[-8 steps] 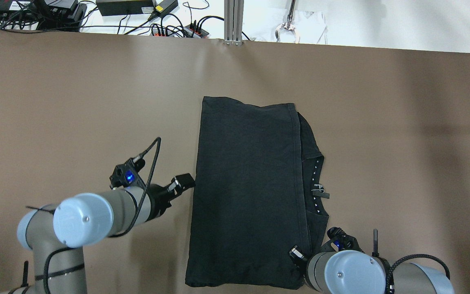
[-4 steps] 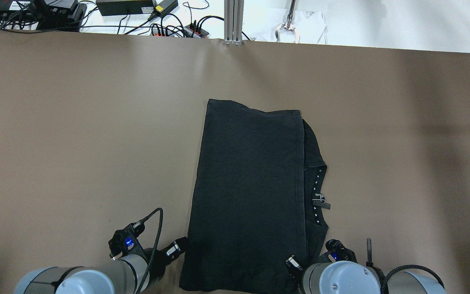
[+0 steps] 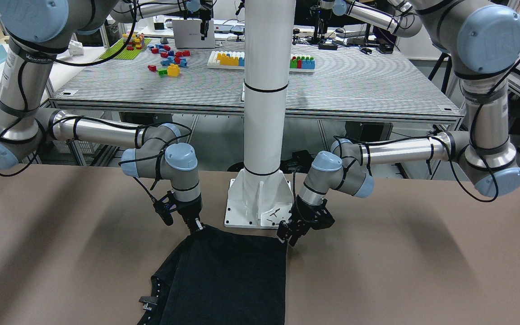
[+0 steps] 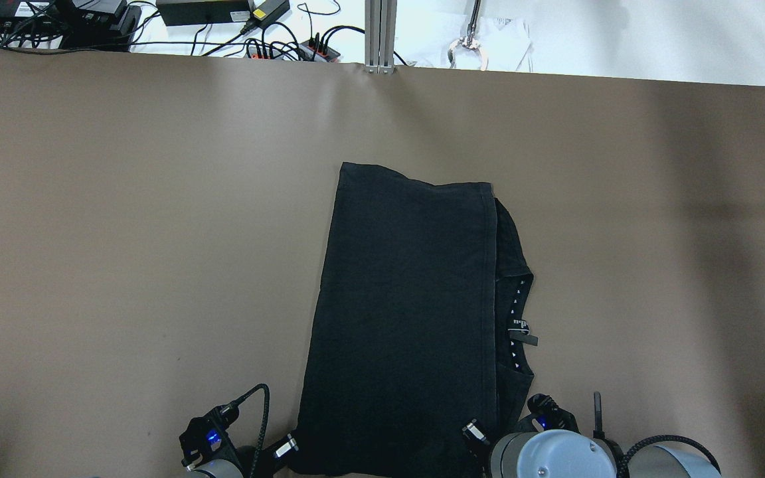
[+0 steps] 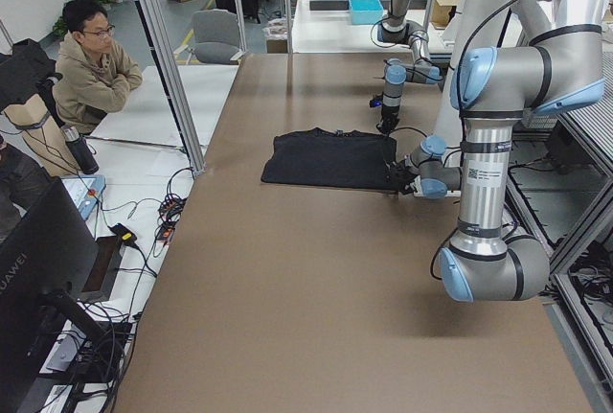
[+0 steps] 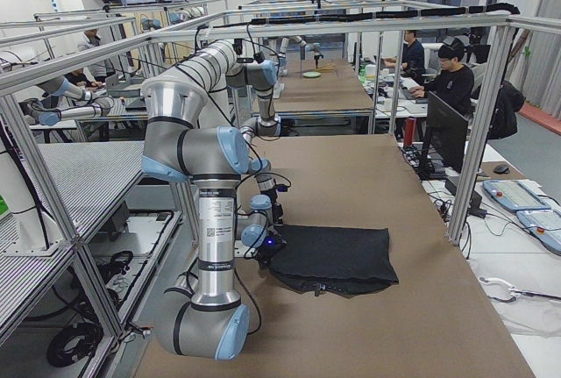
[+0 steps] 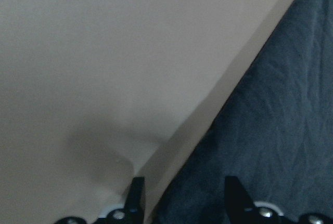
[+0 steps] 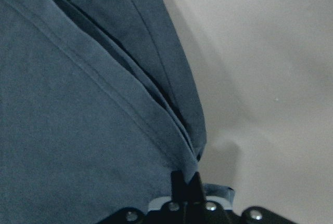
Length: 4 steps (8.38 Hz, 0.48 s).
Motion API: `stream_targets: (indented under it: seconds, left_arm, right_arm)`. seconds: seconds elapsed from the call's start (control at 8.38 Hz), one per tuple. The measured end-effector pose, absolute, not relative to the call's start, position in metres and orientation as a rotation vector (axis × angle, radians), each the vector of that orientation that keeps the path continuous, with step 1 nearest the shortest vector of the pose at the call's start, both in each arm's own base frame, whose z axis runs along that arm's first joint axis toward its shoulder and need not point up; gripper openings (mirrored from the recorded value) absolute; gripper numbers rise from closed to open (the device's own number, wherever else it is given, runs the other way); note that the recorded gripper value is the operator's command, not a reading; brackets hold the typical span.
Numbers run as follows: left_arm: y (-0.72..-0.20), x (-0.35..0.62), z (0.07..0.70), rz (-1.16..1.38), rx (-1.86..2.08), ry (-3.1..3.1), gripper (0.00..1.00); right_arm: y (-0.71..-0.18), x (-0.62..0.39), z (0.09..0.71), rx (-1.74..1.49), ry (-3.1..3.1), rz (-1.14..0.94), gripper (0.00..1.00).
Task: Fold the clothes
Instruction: 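Lower the left gripper to the shirt's other near corner and grasp it, then lift the near edge with both grippers and fold it over toward the far edge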
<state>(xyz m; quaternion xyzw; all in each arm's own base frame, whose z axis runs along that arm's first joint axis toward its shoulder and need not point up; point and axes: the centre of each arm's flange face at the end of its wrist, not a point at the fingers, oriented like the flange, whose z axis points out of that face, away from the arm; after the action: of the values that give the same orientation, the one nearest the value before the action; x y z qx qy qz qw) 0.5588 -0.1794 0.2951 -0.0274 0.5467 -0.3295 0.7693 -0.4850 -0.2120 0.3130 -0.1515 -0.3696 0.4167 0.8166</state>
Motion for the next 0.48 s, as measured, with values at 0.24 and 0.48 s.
stream_targets:
  seconds: [0.24, 0.48]
  left_arm:
    - [-0.1684, 0.5634, 0.2962, -0.723, -0.061, 1.187, 0.00]
    - [-0.1635, 0.5663, 0.2929, -0.733, -0.076, 1.193, 0.00]
  right_arm:
    - [-0.2118, -0.4850, 0.3134, -0.323, -0.787, 0.889, 0.00]
    - [-0.2117, -0.4846, 0.3137, -0.324, -0.786, 0.888, 0.00]
